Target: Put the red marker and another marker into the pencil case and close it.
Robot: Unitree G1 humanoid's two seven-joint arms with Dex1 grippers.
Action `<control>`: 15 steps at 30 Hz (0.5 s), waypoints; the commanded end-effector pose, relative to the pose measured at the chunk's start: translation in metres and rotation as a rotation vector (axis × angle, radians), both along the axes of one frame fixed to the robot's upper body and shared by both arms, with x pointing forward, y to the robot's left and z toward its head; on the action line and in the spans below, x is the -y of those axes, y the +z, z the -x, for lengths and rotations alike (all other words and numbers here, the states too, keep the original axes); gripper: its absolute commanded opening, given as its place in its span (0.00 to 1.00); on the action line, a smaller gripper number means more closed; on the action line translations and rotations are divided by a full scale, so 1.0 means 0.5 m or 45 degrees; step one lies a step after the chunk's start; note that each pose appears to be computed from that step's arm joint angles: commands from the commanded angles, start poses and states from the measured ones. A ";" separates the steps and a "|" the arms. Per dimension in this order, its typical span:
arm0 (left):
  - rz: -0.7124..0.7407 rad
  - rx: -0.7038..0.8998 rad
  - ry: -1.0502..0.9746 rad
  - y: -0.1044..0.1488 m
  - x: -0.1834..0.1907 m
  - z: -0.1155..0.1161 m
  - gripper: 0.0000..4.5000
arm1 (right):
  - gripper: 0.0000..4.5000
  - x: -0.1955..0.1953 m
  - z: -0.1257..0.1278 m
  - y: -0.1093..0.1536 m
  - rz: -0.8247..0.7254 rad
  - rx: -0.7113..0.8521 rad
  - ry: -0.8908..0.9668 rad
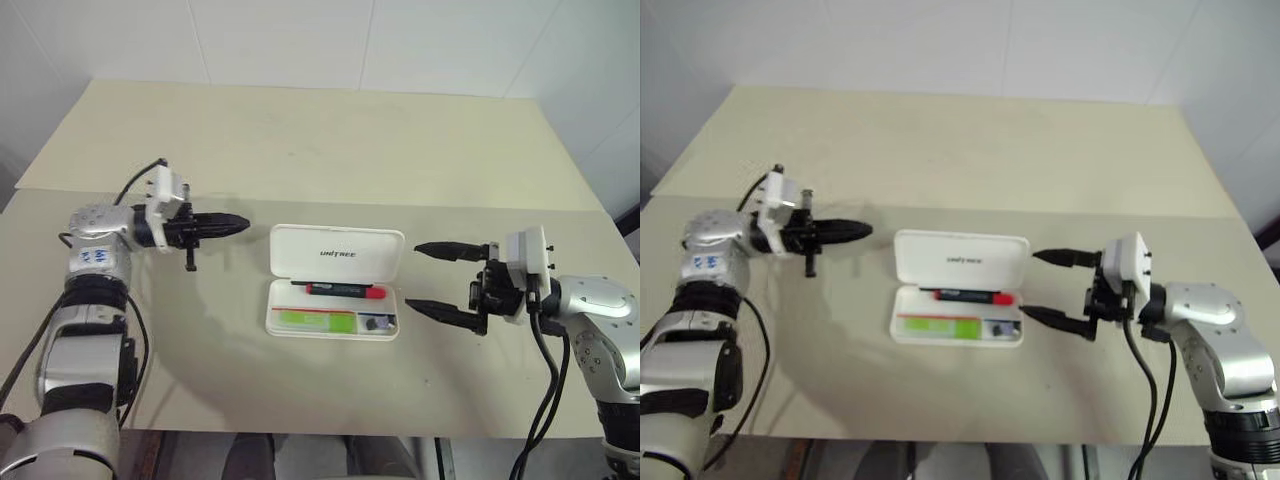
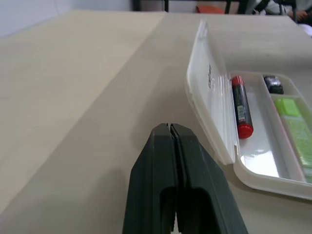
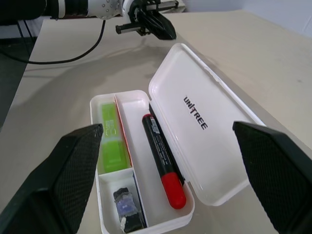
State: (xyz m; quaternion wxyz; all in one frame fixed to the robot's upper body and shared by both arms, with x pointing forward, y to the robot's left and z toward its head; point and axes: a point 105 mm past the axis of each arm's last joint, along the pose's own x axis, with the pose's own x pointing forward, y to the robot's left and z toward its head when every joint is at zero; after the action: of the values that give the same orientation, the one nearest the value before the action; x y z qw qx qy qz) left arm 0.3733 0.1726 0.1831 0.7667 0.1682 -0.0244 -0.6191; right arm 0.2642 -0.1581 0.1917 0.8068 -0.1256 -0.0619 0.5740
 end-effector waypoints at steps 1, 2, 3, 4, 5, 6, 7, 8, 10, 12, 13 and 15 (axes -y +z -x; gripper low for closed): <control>-0.068 0.051 -0.019 0.003 0.028 -0.015 0.01 | 1.00 0.018 0.000 0.023 -0.002 0.077 -0.023; -0.071 0.051 -0.024 0.000 0.036 -0.017 0.01 | 1.00 0.019 0.000 0.024 -0.001 0.079 -0.024; -0.068 0.057 -0.030 0.000 0.045 -0.019 0.01 | 1.00 0.021 0.001 0.025 0.001 0.080 -0.026; -0.058 0.057 -0.054 0.001 0.055 -0.019 0.01 | 1.00 0.024 0.002 0.025 0.003 0.081 -0.028; -0.044 0.054 -0.079 0.004 0.065 -0.018 0.01 | 1.00 0.028 0.004 0.025 0.006 0.081 -0.032; -0.030 0.052 -0.108 0.008 0.073 -0.016 0.01 | 1.00 0.032 0.006 0.026 0.009 0.081 -0.037; -0.016 0.049 -0.139 0.012 0.079 -0.013 0.01 | 1.00 0.037 0.008 0.026 0.010 0.080 -0.043; -0.001 0.042 -0.172 0.018 0.082 -0.009 0.01 | 1.00 0.042 0.011 0.028 0.005 0.080 -0.048; 0.016 0.033 -0.226 0.025 0.085 -0.002 0.01 | 1.00 0.051 0.015 0.029 0.003 0.078 -0.055; 0.015 0.025 -0.261 0.031 0.087 0.004 0.01 | 1.00 0.060 0.020 0.029 0.007 0.074 -0.064; 0.012 0.021 -0.272 0.033 0.087 0.006 0.01 | 1.00 0.063 0.022 0.029 0.007 0.072 -0.066; 0.010 0.017 -0.293 0.035 0.089 0.011 0.01 | 1.00 0.068 0.025 0.030 0.005 0.069 -0.070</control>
State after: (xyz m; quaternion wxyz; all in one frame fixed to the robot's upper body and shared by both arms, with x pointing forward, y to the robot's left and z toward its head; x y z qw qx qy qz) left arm 0.3800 0.1283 0.1900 0.7332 0.1552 -0.0377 -0.6610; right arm 0.2568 -0.1888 0.1937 0.8246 -0.1285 -0.0569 0.5480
